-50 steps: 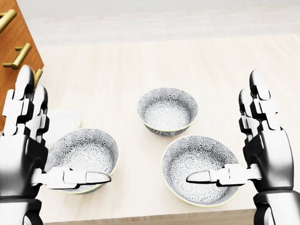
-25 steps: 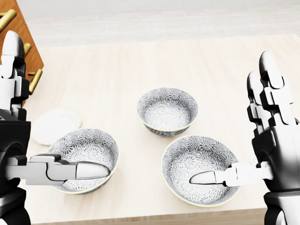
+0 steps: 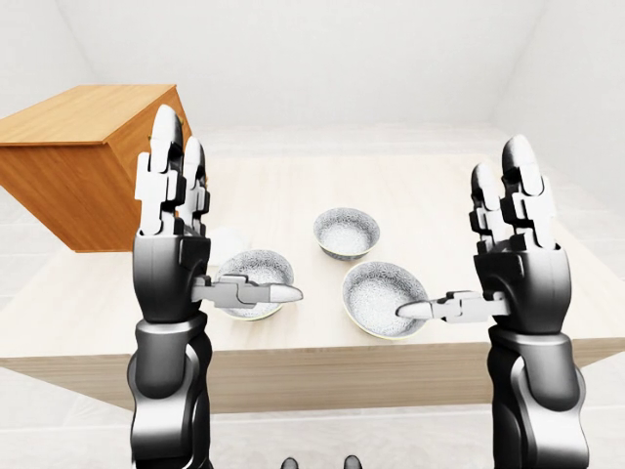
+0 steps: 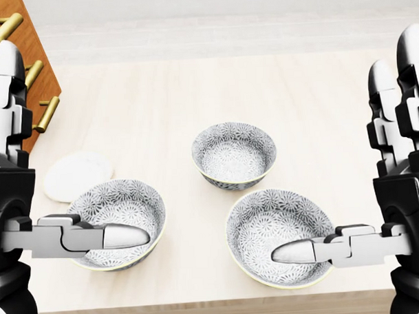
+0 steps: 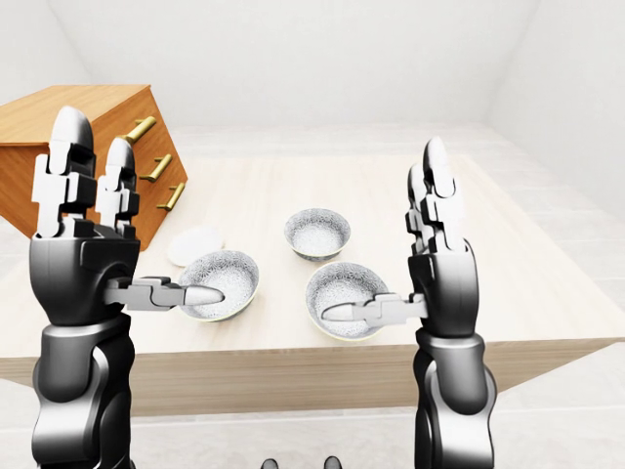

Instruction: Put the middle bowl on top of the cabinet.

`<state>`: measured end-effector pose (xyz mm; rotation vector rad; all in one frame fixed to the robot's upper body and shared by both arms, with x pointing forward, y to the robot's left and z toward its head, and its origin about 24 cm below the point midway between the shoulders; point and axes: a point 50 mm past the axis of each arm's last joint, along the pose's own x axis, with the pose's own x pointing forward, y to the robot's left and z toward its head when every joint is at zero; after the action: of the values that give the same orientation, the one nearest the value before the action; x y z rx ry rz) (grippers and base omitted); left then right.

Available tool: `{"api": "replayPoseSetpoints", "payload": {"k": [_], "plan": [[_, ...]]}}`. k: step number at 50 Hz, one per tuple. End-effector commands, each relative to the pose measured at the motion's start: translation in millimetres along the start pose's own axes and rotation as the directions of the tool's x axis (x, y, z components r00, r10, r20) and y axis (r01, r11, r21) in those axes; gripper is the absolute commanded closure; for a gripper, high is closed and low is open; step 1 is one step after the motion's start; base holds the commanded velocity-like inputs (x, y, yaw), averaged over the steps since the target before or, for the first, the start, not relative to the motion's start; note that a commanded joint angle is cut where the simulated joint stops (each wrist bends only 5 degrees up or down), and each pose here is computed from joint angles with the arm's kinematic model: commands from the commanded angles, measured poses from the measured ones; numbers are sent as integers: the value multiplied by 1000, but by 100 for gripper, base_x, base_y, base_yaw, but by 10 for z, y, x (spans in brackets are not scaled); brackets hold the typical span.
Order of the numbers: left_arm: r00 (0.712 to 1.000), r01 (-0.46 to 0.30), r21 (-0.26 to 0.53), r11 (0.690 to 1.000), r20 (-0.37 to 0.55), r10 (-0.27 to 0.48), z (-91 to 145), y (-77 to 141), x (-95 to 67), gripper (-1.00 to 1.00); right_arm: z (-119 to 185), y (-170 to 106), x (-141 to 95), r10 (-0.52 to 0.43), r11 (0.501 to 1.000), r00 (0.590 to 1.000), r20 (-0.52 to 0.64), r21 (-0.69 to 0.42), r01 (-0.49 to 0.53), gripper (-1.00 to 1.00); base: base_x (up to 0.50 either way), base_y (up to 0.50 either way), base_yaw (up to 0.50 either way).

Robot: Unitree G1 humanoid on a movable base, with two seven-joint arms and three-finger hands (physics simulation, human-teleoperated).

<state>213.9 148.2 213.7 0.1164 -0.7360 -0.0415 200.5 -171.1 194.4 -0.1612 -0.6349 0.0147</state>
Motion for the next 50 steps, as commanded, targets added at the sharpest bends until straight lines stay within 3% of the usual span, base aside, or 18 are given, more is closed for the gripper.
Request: {"api": "replayPoseSetpoints", "payload": {"k": [1,10,15,17,25,33,36,48,50], "plan": [[1000,-3,15,1000,-20,4,-31,18,-24,-100,150,10,15,12,1000,998,69,-15,-11,-100,0,0,0],[998,-13,15,1000,-56,14,-106,30,-41,-100,179,0,37,-1,1000,996,89,-15,2,-100,0,0,0],[999,-14,21,1000,-32,14,-54,33,-33,-100,178,-13,44,-3,1000,996,90,-16,5,-100,0,0,0],[999,34,52,998,-32,-32,-39,-24,-46,-100,195,-29,45,-14,1000,995,100,-7,15,-100,0,0,0],[1000,-5,2,1000,-10,5,-6,23,-30,-100,171,-44,26,-23,1000,996,84,-4,23,-100,0,0,0],[1000,4,1,1000,3,-4,19,16,-20,-100,129,-41,17,-23,1000,998,63,-2,23,-100,0,0,0],[998,-10,-71,997,56,14,124,40,-14,-100,178,-79,29,-46,999,995,91,4,46,-100,0,0,0],[999,-12,-53,999,38,14,77,48,2,-100,202,-119,40,-57,998,993,106,8,56,-100,0,0,0],[999,-21,-46,999,42,23,79,56,17,-100,230,-139,44,-71,997,990,126,48,66,-100,1,15,0]]}}
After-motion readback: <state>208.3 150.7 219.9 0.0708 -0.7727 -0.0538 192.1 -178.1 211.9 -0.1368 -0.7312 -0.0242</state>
